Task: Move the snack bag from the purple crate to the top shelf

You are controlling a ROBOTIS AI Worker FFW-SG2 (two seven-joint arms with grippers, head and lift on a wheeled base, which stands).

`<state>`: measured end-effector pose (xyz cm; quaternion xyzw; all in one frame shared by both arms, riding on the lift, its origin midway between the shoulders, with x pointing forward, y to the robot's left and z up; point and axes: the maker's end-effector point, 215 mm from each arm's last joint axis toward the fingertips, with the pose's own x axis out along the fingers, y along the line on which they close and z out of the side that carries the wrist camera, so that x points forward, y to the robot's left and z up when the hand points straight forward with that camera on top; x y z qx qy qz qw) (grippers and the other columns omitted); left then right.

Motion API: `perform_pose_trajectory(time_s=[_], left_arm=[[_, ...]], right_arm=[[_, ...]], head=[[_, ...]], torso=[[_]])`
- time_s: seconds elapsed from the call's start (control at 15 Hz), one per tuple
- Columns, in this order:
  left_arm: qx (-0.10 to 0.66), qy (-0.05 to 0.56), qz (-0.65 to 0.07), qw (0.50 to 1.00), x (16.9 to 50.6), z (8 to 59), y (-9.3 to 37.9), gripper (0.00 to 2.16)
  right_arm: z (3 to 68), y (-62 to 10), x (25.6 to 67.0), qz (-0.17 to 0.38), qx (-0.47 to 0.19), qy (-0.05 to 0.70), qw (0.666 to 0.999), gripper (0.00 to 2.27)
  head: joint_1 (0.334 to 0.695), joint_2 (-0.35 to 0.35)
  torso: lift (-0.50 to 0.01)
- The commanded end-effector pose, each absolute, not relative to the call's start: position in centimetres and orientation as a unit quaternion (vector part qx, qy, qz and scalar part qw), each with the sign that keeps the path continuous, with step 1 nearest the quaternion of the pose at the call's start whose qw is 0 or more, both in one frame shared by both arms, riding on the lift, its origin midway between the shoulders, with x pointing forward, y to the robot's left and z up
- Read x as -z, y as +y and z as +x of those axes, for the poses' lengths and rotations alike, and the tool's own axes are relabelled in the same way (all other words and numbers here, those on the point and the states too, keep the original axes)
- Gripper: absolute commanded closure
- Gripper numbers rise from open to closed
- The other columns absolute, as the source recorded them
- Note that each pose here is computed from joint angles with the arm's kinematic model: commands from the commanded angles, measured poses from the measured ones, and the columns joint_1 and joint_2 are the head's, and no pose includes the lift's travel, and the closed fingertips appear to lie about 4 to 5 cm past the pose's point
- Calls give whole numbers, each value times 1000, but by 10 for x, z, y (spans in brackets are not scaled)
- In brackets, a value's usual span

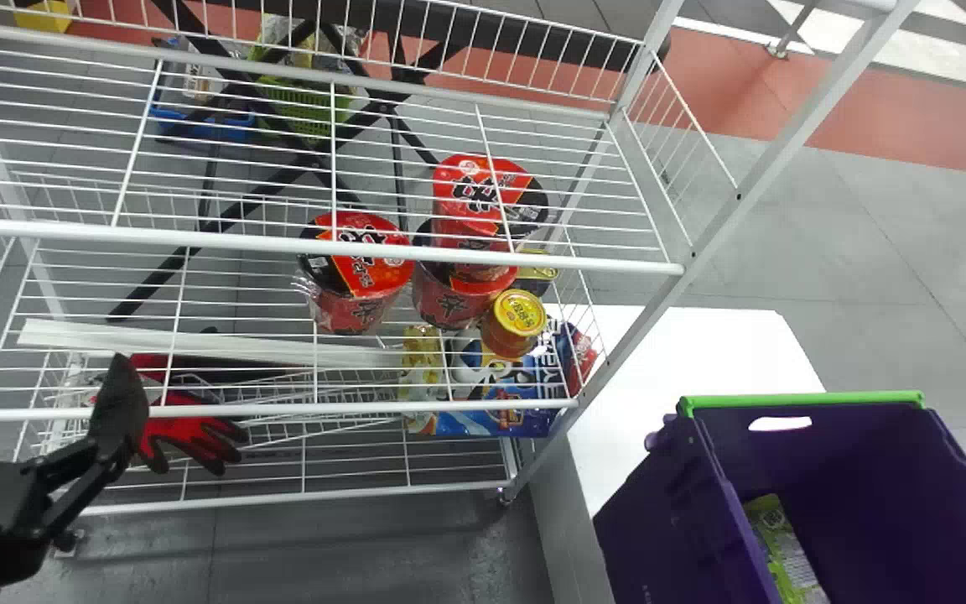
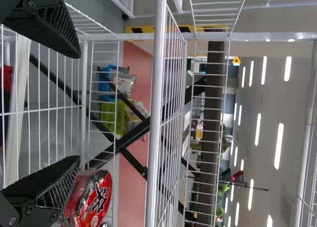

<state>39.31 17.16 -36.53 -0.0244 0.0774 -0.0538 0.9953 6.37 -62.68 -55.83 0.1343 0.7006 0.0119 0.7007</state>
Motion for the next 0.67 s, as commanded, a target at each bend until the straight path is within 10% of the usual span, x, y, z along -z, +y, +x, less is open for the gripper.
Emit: perform_pose_trajectory(time_s=[0.0, 0.6], left_arm=[[55, 78, -29, 995, 366, 393, 176, 83], [64, 68, -50, 994, 375, 402, 205, 83]], right_arm=[[55, -622, 566, 132, -20, 708, 693, 289], [-2, -595, 597, 150, -18, 736, 660, 289]], head=[[695, -350], [695, -350]], torso=[[-456], [-456]])
